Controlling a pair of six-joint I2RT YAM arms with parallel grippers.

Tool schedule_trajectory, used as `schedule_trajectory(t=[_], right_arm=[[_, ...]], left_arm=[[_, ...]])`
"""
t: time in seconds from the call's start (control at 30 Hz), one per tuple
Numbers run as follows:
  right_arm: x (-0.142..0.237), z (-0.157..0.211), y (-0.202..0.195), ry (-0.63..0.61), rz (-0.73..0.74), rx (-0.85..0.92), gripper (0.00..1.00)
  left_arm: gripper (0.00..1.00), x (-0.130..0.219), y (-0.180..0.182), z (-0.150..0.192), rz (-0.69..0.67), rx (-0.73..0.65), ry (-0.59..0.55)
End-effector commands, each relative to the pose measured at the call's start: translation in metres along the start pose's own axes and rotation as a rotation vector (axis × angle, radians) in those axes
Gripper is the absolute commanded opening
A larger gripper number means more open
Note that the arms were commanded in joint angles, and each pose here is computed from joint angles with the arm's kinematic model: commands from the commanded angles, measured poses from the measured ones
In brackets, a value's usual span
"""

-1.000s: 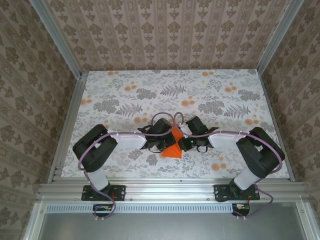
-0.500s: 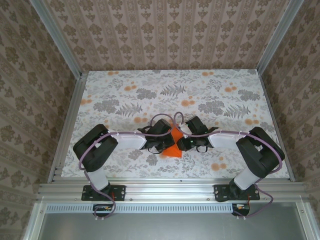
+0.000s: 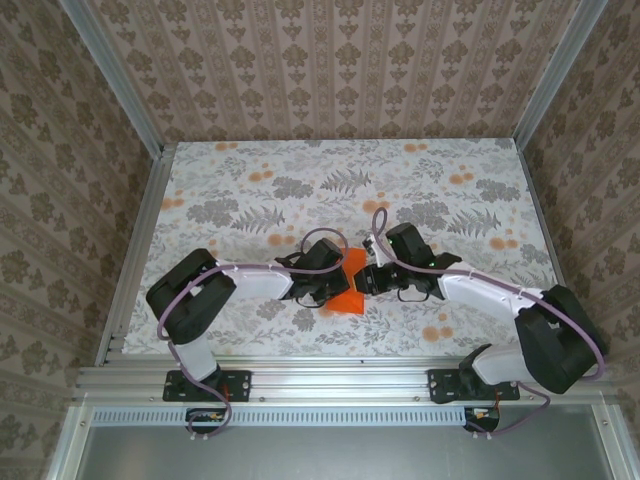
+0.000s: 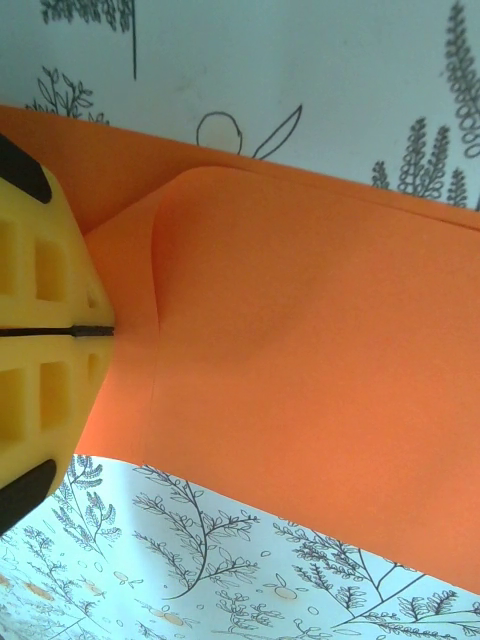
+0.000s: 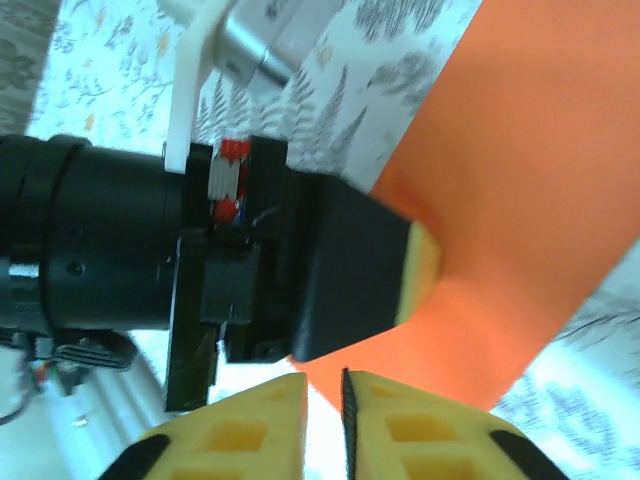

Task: Fold a paper plane with a square sheet of paper (pick it up from the middle)
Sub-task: Fold the triangle a second time at the center of the table.

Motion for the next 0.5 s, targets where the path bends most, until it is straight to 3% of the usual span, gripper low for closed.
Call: schedule_trajectory(t=[0.0, 0.3, 0.47], right_arm=[[-0.012, 0.014, -0.005, 0.129, -0.079, -0.155, 0.13], [-0.038, 0.015, -0.02, 0.249, -0.039, -0.245, 0.12], [-0.046, 0.018, -0.032, 0.296, 0.057, -0.26, 0.13]], left_arm=[[0.09, -0.007, 0.023, 0.012, -0.116, 0.018, 0.039], [0.09, -0.006, 0.024, 0.012, -0.121, 0.015, 0.041], [0.09, -0.004, 0.024, 0.012, -0.131, 0.008, 0.038]])
Point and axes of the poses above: each hand's point on the last joint's axis, 136 mm out from that joint toward the fingers, its own x axis back along the fingers, its own y axis along the line the jaws close on, z = x × y, the point moved 10 cm from there along x, back along the fingers, and after that the axes turned 7 degrees about -x, right-handed, at the moved point
